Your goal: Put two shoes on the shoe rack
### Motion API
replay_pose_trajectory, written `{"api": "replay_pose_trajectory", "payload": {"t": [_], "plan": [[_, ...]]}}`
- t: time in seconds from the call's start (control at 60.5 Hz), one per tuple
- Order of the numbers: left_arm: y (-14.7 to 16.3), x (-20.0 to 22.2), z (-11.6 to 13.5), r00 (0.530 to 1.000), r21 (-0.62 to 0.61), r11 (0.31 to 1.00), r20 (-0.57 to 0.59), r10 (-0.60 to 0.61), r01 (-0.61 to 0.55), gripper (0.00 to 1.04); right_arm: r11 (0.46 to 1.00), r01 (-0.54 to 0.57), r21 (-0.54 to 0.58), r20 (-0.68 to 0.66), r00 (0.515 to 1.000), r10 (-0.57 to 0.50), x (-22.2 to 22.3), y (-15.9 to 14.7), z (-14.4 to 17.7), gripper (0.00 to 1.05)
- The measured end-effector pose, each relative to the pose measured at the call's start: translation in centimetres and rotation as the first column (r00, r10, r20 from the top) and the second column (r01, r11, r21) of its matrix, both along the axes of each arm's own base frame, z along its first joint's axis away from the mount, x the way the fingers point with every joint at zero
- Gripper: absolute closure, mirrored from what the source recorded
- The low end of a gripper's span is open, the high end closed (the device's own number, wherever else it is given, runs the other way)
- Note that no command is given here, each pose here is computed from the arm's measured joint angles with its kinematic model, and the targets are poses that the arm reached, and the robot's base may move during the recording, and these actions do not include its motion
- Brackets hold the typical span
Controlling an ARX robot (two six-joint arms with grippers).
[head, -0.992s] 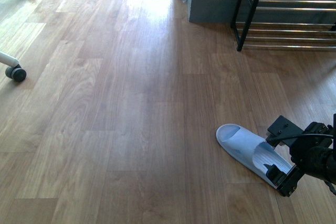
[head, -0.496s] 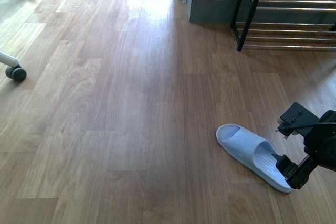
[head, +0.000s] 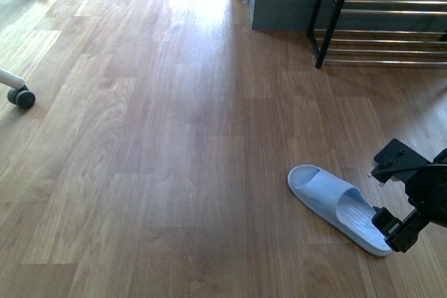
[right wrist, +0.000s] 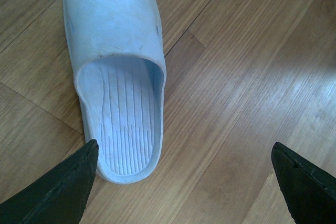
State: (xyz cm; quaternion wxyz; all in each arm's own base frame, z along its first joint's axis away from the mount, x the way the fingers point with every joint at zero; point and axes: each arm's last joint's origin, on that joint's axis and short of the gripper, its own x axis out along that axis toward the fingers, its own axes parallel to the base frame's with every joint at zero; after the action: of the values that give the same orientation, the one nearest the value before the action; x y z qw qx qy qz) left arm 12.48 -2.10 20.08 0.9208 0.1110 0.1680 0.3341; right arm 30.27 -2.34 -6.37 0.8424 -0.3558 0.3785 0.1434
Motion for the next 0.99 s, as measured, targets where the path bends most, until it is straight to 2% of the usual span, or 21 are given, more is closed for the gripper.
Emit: {"api": "replay_pose_trajectory", "payload": {"t": [0.893, 0.926, 0.992], "plan": [[0.0, 0.0, 0.0, 1.0, 0.0, 1.0, 0.0, 0.0, 0.0, 1.03, 1.0, -0.006, -0.005, 0.0, 1.0, 0.006, 0.01, 0.01, 0.0, 0.09], [0.0, 0.0, 0.0, 1.0, 0.0, 1.0, 0.0, 0.0, 0.0, 1.03, 1.0, -0.003, 0.025, 0.017, 1.0, 0.003, 0.01, 0.03, -0.04, 0.09], [0.0, 0.0, 0.0, 1.0, 0.0, 1.0, 0.0, 0.0, 0.0, 1.03, 0.983, -0.005, 0.182, 0.158, 0.987, -0.024, 0.32, -0.1, -0.34, 0.09]]}}
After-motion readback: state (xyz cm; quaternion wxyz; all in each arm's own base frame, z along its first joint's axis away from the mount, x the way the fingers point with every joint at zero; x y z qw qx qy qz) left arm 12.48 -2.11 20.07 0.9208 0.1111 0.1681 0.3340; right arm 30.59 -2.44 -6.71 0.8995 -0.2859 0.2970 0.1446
